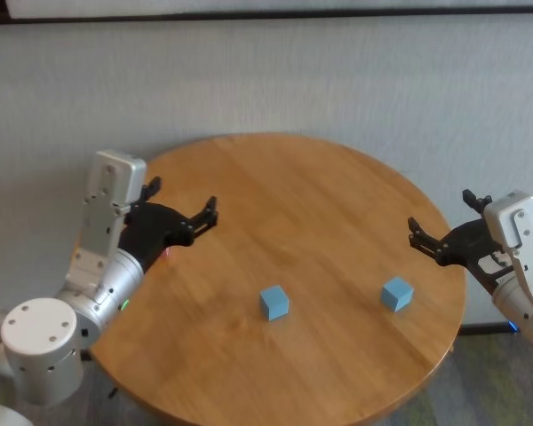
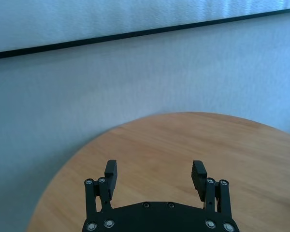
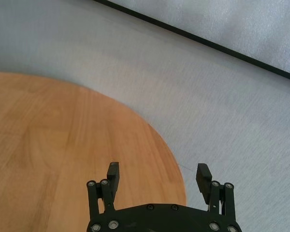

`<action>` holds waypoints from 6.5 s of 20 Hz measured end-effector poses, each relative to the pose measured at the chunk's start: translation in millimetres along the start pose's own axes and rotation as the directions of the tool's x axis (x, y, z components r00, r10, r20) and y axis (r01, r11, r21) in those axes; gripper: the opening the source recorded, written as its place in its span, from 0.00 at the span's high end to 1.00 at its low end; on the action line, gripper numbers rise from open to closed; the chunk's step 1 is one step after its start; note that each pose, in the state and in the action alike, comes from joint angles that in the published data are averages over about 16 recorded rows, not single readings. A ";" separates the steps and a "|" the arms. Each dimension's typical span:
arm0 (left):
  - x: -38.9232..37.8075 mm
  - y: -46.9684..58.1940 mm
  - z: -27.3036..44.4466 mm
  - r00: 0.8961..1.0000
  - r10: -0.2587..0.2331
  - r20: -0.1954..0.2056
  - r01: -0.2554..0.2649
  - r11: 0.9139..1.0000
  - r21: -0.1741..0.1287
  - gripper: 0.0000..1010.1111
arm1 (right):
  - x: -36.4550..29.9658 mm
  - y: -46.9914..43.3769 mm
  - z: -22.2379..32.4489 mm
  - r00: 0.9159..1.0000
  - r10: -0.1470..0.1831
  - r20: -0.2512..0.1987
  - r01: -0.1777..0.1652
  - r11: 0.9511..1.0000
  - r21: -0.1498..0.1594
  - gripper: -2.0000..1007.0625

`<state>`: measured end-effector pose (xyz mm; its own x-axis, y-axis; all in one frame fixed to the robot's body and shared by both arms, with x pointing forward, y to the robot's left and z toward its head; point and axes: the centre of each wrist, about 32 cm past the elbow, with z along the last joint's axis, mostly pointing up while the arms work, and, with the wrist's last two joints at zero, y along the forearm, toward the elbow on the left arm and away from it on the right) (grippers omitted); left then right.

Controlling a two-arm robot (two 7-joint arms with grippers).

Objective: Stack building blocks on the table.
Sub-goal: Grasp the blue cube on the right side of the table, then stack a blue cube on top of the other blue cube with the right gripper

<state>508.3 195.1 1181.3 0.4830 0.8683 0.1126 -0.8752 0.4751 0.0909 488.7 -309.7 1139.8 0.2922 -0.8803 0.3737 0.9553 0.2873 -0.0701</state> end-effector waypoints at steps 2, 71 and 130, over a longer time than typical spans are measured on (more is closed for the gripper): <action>0.6 5.5 -1.5 0.998 0.059 -0.003 -0.059 0.998 -0.017 0.01 | 0.0 0.0 0.0 1.000 0.000 0.000 0.000 1.000 0.000 0.00; 1.4 9.0 -3.3 0.993 0.115 0.001 -0.115 0.993 -0.020 0.01 | -8.6 6.5 -12.7 0.919 0.206 -0.335 -0.307 0.908 -0.284 0.13; 1.4 9.0 -3.3 0.993 0.115 0.001 -0.115 0.993 -0.020 0.01 | -67.7 60.7 51.9 0.809 0.531 -0.253 -0.574 0.806 -0.143 0.64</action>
<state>501.1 201.0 1179.0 0.3794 0.9169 0.1236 -0.9252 0.3751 0.0574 524.5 -213.0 1158.3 0.7552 -0.6548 0.0313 0.6090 0.6831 -0.4030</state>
